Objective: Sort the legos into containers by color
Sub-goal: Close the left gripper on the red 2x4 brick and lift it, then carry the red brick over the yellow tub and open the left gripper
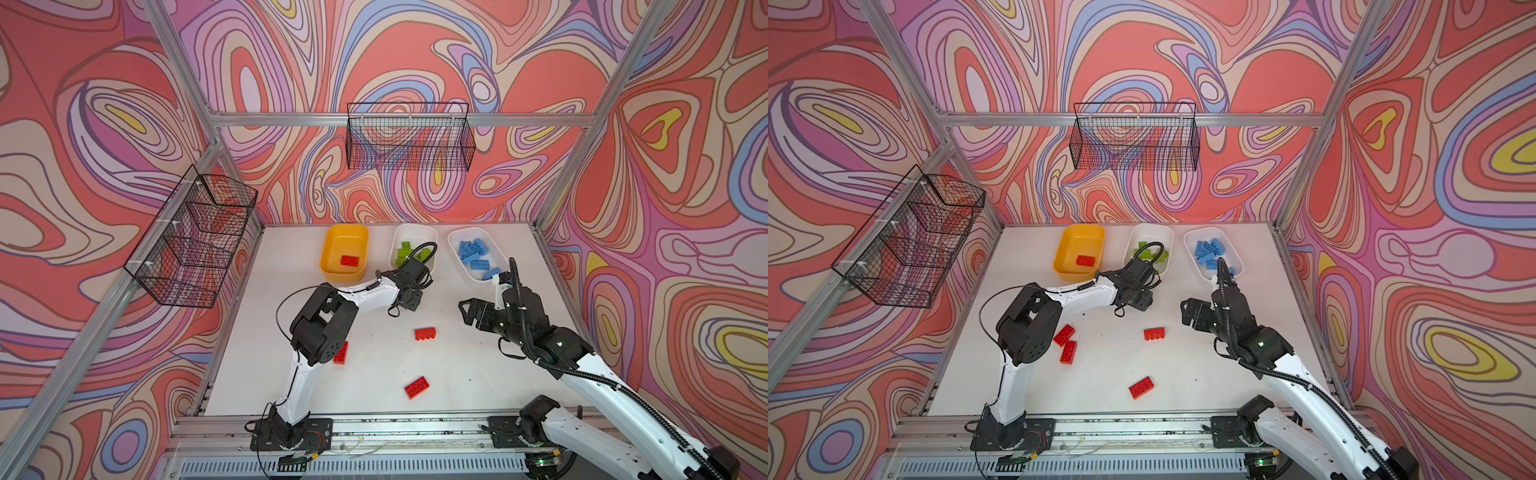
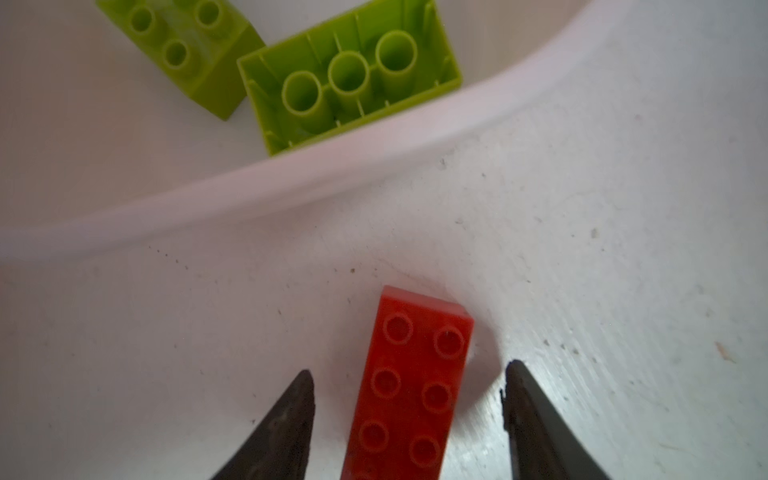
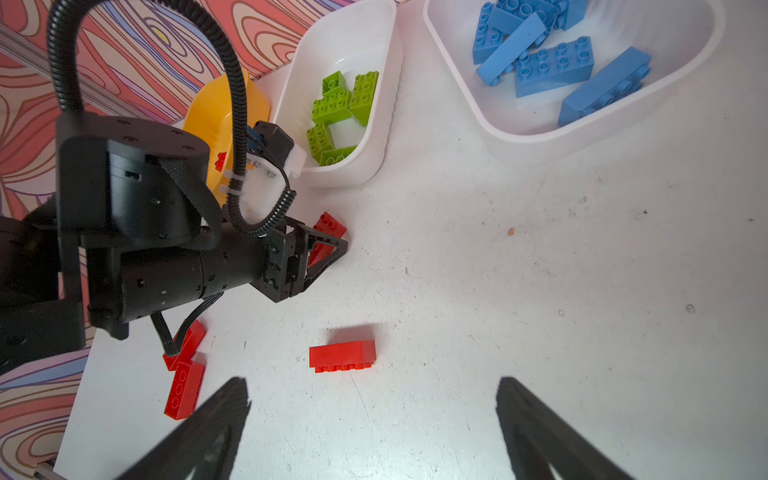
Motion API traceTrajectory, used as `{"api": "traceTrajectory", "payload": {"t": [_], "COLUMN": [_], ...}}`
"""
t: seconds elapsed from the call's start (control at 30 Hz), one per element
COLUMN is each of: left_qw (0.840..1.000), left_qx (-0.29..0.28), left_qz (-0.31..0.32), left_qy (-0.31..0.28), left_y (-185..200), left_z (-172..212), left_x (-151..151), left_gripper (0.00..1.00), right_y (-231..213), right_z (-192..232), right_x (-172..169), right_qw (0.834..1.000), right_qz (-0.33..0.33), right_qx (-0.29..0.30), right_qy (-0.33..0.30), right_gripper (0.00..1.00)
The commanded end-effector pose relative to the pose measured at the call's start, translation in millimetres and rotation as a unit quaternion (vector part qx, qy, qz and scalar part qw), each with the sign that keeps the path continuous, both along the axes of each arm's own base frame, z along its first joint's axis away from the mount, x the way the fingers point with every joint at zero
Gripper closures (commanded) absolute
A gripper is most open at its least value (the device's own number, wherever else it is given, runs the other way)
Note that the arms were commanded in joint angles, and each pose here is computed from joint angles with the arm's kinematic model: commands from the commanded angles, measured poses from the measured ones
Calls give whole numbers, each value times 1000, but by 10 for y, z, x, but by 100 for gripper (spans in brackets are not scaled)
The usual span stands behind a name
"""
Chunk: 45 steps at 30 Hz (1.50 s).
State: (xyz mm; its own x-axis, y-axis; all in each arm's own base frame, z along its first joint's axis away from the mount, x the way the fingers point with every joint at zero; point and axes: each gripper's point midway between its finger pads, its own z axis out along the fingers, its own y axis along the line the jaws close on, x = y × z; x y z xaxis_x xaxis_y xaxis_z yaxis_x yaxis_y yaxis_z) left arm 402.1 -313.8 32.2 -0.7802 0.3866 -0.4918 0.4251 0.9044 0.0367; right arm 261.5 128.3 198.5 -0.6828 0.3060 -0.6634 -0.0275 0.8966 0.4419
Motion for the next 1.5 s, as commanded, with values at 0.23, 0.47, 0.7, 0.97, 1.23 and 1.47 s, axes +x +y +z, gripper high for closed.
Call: {"api": "traceTrajectory", "payload": {"t": [0.23, 0.47, 0.7, 0.97, 1.23, 1.47], "left_qw": [999, 997, 995, 988, 970, 961], "left_qx": [28, 55, 73, 64, 20, 13], "left_qz": [6, 28, 66, 137, 234, 271], "left_qy": [31, 36, 3, -42, -57, -46], "left_y": [181, 402, 713, 1279, 1937, 2224], "left_z": [-148, -91, 330, 842, 1046, 849], "left_x": [-144, -272, -365, -29, 679, 1276], "left_gripper": [76, 79, 82, 82, 81, 81], "right_y": [46, 108, 199, 281, 350, 410], "right_z": [-86, -47, -17, 11, -62, -175], "right_x": [108, 174, 243, 330, 419, 520], "right_qw": [1000, 1000, 1000, 1000, 1000, 999], "right_qz": [-3, 3, 13, 21, 27, 30], "right_qx": [-9, -5, 6, 11, 10, 1], "right_qy": [9, 6, 5, 3, 8, 19], "right_gripper": [2, 2, 2, 2, 2, 2]}}
